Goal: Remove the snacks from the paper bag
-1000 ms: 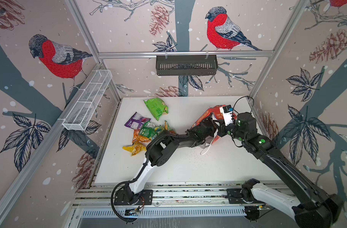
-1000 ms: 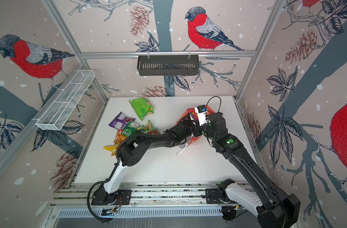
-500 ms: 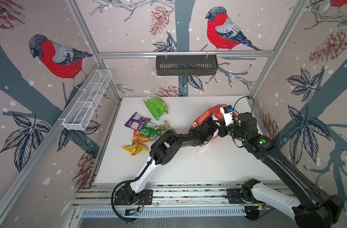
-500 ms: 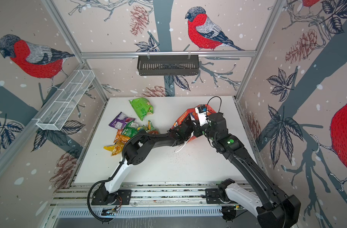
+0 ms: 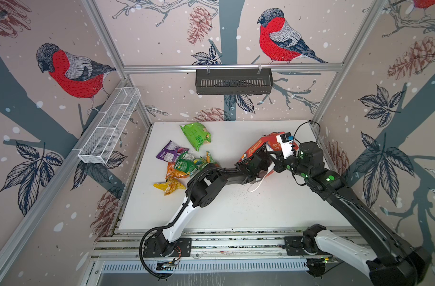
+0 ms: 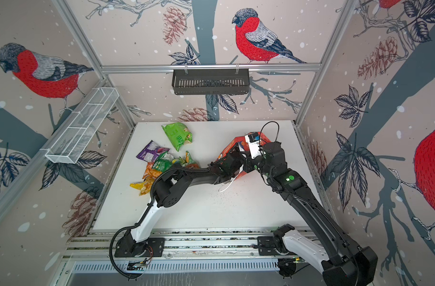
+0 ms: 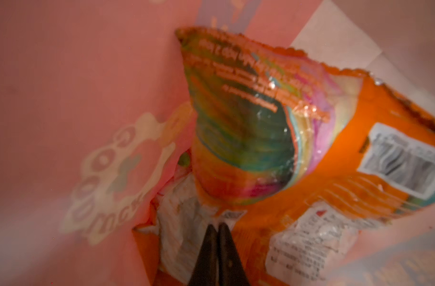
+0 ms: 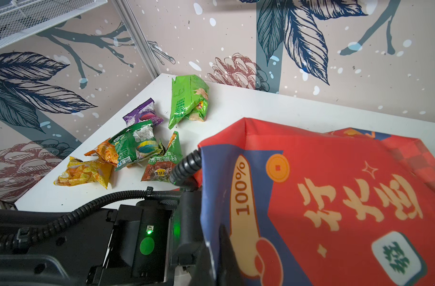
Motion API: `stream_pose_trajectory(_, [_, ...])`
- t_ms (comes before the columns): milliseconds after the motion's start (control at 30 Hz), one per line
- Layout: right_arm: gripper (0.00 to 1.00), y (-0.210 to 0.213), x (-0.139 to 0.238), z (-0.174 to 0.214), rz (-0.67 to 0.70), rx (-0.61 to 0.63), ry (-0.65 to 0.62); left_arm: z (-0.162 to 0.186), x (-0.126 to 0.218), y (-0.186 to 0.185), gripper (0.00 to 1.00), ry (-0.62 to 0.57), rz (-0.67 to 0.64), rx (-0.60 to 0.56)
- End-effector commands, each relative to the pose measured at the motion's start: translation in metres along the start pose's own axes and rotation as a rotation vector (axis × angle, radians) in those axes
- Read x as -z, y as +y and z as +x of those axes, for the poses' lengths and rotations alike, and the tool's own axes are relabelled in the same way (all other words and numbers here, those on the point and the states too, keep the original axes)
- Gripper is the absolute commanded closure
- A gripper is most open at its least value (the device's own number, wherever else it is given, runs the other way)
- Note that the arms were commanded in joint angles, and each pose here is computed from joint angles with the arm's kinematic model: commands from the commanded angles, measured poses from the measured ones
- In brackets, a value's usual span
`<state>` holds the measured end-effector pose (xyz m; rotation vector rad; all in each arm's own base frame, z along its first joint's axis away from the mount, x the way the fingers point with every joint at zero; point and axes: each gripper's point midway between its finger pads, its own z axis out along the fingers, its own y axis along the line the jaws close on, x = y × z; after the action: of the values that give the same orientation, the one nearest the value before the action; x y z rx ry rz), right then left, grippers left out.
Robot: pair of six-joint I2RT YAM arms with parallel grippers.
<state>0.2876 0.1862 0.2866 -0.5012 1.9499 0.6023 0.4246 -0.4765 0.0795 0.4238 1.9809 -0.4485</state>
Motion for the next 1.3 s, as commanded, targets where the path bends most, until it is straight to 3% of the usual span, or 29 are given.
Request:
stream_pose_trajectory(0, [1.0,0.013,0.002,0.002,-0.079,0.007,0.003,0.001,0.006,0.006,1.0,0.02,-0.008,0.001])
stream_pose_trajectory(833, [1.0,0.002,0.0,0.015,-0.032,-0.005,0.029,-0.05,0.082,0.001,1.0,-0.074,0.113,0.067])
stream_pose_trajectory(1267, [1.0,-0.008,0.004,0.005,0.036,-0.029,-0.008,-0.061,0.1,-0.004,1.0,-0.074,0.165,0.073])
